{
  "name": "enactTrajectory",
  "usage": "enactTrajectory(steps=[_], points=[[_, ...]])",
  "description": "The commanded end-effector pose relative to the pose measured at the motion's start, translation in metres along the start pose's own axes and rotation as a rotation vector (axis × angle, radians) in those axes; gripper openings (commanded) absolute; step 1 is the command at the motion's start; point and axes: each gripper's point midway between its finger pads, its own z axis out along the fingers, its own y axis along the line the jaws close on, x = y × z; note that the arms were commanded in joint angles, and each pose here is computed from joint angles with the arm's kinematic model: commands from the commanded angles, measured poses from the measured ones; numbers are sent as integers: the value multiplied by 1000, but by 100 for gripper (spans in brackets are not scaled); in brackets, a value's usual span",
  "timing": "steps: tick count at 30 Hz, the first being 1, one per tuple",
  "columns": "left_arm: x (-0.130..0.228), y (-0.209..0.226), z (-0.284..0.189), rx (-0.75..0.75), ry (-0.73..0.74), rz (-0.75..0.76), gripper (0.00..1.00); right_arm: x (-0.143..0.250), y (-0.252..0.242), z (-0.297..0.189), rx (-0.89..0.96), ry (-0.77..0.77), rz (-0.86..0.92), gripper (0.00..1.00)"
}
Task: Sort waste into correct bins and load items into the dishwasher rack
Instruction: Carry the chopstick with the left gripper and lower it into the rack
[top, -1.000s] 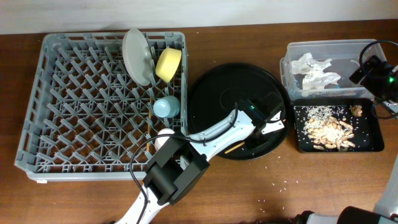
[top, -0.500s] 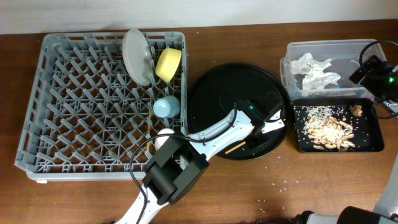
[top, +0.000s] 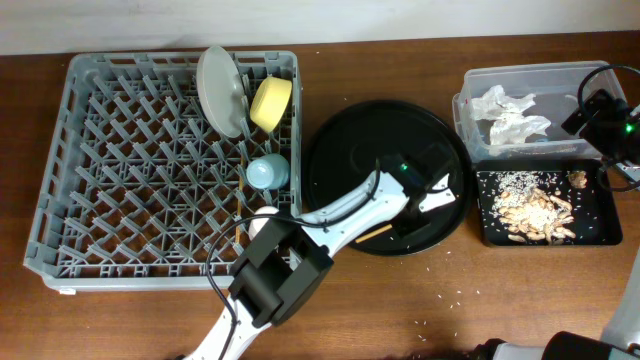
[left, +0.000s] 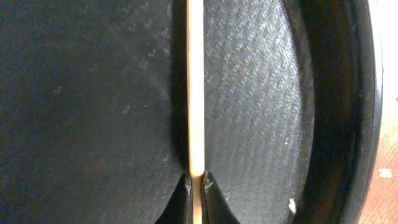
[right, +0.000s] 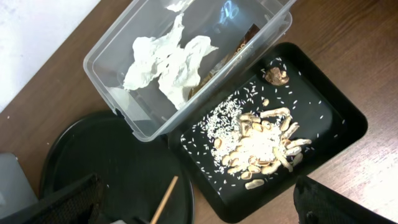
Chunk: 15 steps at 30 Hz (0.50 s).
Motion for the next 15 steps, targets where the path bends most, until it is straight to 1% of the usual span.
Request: enactTrajectory(steps=[1,3,4,6,7,8,9,11,12,14,15], points=[[-19,59,-84,-148,-103,-117,0,-6,-3,-4,16,-22,11,98],[-7,90,-127,-185,-125,-226,0,-6,-3,-4,16,-22,11,99],[8,112,-154,-203,-141,-339,0,-6,-3,-4,16,-22,11,98],[40,141,-186,-225,-148,-516,1,-6,-3,-4,16,-22,11,98],[74,166,-209,-265,-134,-674,0,-6,-3,-4,16,-22,11,99],[101,183,-225,-316,-111,-773,0,-6,-3,-4,16,-22,11,98],[146,202,-247,-389,-60,-907,0,-6,-3,-4,16,-22,11,99],[211,210,-269,-414,41,-1082,1,-6,-3,-4,16,-22,11,98],[235,211,-274,-409,85,-1160,1,-6,-3,-4,16,-22,11,99],[263,217,-272,-402,131,-1232,0,-6,-3,-4,16,-22,11,98],[268,219,-265,-391,139,-1246,1,-6,-3,-4,16,-22,11,99]])
